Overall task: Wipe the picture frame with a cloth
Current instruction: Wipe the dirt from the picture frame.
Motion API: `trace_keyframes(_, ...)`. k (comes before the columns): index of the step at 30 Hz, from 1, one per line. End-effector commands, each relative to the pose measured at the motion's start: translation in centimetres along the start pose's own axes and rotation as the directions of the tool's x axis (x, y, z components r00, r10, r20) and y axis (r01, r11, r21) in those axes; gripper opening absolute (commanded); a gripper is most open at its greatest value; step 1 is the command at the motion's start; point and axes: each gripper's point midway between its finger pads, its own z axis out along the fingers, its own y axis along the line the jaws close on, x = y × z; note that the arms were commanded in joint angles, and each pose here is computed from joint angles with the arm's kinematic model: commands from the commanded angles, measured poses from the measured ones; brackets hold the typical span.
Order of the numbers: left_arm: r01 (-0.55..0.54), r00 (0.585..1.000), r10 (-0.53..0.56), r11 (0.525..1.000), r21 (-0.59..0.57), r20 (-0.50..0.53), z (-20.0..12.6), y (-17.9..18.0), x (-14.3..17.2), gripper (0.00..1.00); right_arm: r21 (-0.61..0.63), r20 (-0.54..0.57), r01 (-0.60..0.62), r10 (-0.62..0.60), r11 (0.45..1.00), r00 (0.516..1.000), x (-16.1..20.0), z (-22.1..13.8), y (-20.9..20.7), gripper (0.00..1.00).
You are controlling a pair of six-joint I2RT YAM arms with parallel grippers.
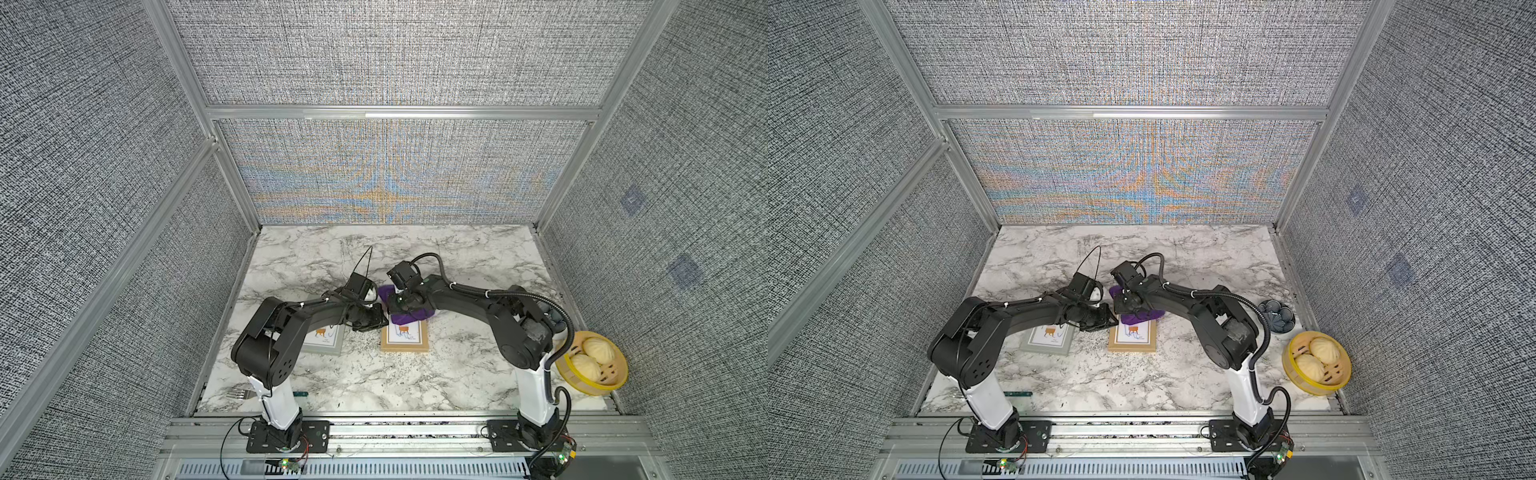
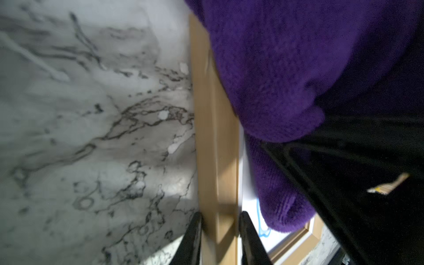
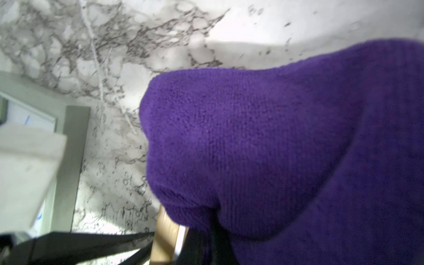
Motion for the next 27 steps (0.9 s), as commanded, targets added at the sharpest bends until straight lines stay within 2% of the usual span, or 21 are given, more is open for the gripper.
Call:
trace_keyframes(1, 0.084, 0.973, -0.149, 0.939, -0.332, -0.175, -0.6, 7.5, 6.4, 0.16, 0.232, -0.011, -0.067, 0.071, 0.970, 0.997, 1.3, -0.2, -5.5, 0.00)
trace_keyframes(3, 0.094, 0.973, -0.158, 0.936, -0.340, -0.165, -0.7, 7.6, 6.5, 0.16, 0.320, -0.020, -0.067, 0.078, 0.945, 0.997, 2.6, -0.7, -8.0, 0.00)
trace_keyframes(7, 0.114, 0.973, -0.176, 0.932, -0.345, -0.153, -0.8, 7.7, 6.5, 0.15, 0.327, -0.041, -0.037, 0.053, 0.944, 0.998, 3.7, -1.7, -9.0, 0.00)
trace_keyframes(10, 0.109, 0.974, -0.169, 0.932, -0.345, -0.150, -0.8, 7.7, 6.3, 0.14, 0.239, -0.042, -0.012, 0.023, 0.971, 0.999, 3.5, -2.0, -6.7, 0.00)
trace_keyframes(15, 0.096, 0.975, -0.155, 0.939, -0.330, -0.157, -0.6, 7.2, 6.0, 0.14, -0.013, -0.057, 0.046, -0.047, 0.999, 0.997, 2.5, -0.6, 0.0, 0.00)
trace_keyframes(17, 0.094, 0.976, -0.151, 0.940, -0.327, -0.156, -0.7, 7.2, 5.9, 0.14, -0.032, -0.050, 0.031, -0.033, 0.999, 0.998, 2.0, -0.1, 0.7, 0.00)
trace_keyframes(22, 0.092, 0.976, -0.151, 0.941, -0.325, -0.158, -0.7, 7.2, 5.9, 0.14, 0.068, -0.033, 0.013, -0.011, 0.998, 0.999, 1.3, 0.3, -1.5, 0.00)
trace_keyframes(27, 0.105, 0.974, -0.163, 0.939, -0.326, -0.156, -0.6, 7.2, 6.1, 0.14, 0.308, -0.034, -0.046, 0.059, 0.950, 0.998, 3.0, -0.8, -9.2, 0.00)
